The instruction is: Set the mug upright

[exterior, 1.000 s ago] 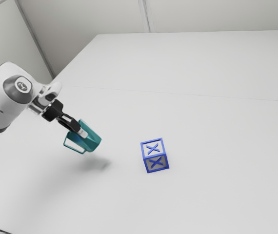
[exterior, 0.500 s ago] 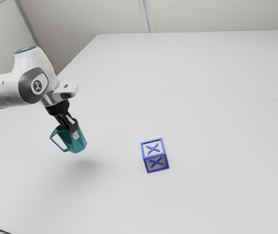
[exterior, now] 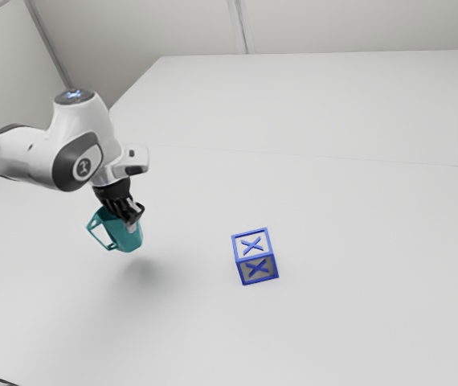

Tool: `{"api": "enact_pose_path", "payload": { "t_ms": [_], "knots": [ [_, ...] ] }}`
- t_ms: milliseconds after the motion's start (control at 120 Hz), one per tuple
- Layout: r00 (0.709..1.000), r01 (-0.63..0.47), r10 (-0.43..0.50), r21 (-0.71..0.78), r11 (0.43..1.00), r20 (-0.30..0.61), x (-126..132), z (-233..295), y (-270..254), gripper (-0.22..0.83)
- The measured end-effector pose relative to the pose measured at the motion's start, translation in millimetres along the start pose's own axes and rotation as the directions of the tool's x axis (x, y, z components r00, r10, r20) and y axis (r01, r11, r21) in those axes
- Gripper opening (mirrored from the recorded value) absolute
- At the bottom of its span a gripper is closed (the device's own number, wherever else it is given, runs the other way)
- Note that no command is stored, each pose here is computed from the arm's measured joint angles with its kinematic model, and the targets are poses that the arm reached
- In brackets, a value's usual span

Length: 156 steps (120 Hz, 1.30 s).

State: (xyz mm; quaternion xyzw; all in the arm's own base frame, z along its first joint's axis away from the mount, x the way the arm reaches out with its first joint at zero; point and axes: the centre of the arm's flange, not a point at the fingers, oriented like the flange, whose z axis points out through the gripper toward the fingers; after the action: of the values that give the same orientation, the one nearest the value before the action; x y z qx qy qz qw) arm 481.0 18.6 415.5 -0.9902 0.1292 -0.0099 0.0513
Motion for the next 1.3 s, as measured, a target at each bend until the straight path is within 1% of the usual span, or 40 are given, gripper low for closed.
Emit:
{"api": "enact_pose_path", "payload": {
  "t_ms": [258, 617, 833, 1300],
  "knots": [
    [0.995, 0.085, -0.085, 0.015, 0.996, -0.05, 1.4, 7.7, 13.9, -0.16],
    [0.982, 0.183, -0.183, 0.004, 0.983, -0.051, 7.4, 30.1, 18.9, -0.16],
    [0.975, 0.22, -0.219, 0.0, 0.976, -0.038, 10.0, 41.0, 20.9, -0.16],
    [0.965, 0.261, -0.261, -0.004, 0.965, -0.005, 13.2, 59.6, 25.3, -0.16]
  ]
}}
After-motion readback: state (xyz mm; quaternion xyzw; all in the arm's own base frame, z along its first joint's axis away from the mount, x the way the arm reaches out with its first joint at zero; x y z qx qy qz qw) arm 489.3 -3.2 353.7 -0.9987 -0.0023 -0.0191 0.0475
